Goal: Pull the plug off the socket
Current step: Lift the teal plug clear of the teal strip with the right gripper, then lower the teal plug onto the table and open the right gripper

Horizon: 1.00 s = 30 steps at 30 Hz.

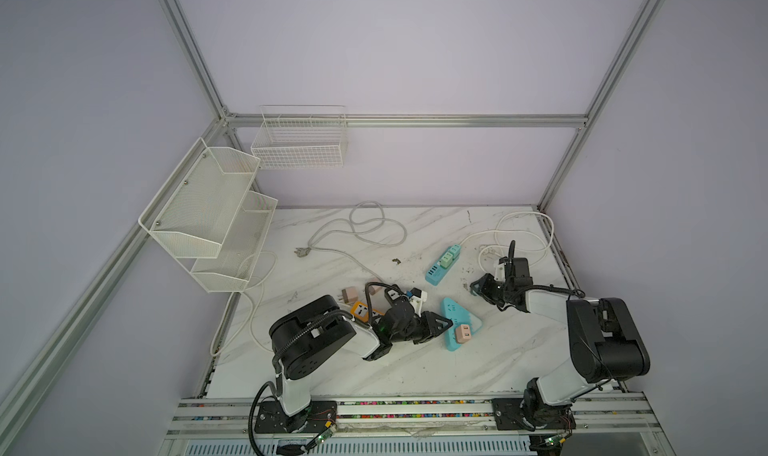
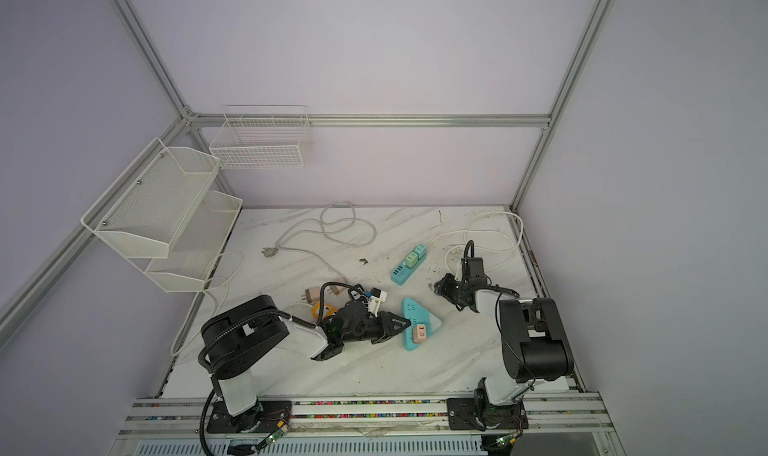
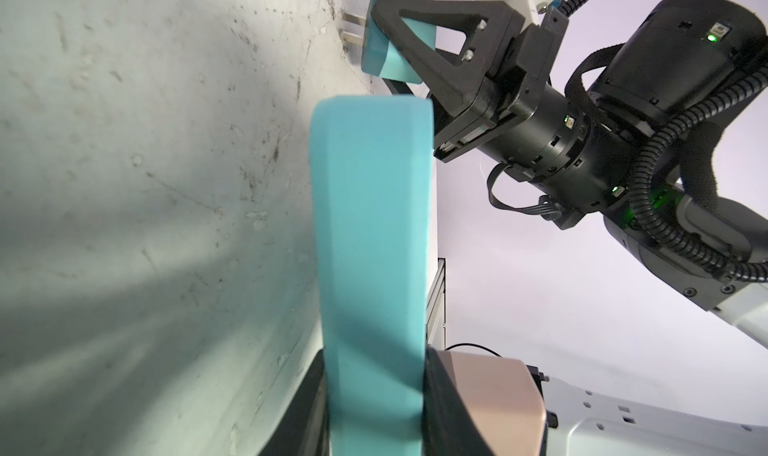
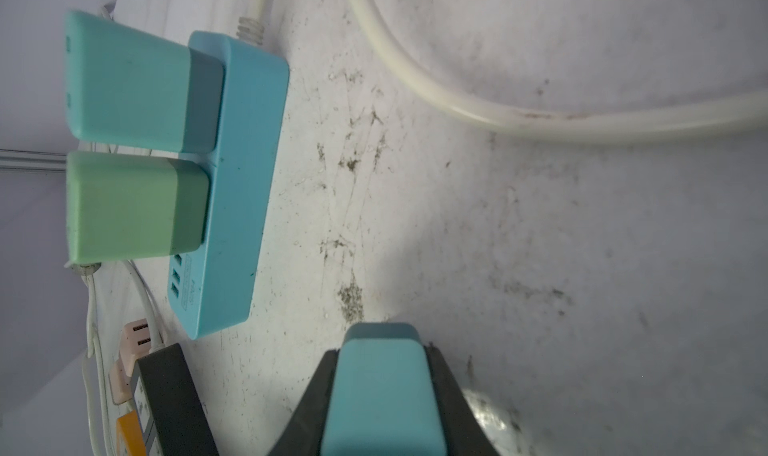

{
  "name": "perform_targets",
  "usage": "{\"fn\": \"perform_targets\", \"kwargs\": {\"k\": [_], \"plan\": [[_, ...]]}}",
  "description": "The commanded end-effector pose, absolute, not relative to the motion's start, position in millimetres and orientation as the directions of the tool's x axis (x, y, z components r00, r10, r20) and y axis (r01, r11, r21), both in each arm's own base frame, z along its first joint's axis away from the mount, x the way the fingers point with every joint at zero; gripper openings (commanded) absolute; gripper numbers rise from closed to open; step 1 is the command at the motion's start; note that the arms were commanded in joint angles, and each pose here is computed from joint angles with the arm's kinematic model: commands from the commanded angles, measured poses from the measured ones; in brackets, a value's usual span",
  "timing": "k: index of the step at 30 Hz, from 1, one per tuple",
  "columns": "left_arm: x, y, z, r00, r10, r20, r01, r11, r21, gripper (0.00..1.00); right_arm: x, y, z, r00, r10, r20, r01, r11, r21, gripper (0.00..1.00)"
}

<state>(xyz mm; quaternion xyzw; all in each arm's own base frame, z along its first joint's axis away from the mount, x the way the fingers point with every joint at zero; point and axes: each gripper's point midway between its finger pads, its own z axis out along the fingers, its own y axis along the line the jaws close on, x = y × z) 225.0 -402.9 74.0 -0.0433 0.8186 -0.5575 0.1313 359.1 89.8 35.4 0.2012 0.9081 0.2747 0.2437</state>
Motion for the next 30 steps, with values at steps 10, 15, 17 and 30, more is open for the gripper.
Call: {"fn": "perform_targets", "kwargs": {"k": [10,15,17,30], "plan": [[223,-393,52,-0.968,-0.194,-0.163,0.054,0.471,-0.88,0.0,351,76,30,-0.818,0.475,-0.325,0.275,0.818,0.504,0.43],[225,-392,51,-0.967,-0.199,-0.161,0.05,0.47,-0.881,0.0,352,71,43,-0.811,0.469,-0.349,0.276,0.833,0.479,0.52],[225,-392,51,-0.966,-0.199,-0.162,0.051,0.471,-0.881,0.0,353,70,52,-0.803,0.474,-0.362,0.276,0.833,0.48,0.56],[230,-385,49,-0.961,-0.215,-0.172,0.05,0.477,-0.877,0.0,325,107,107,-0.829,0.347,-0.438,0.142,0.889,0.436,0.67]]}}
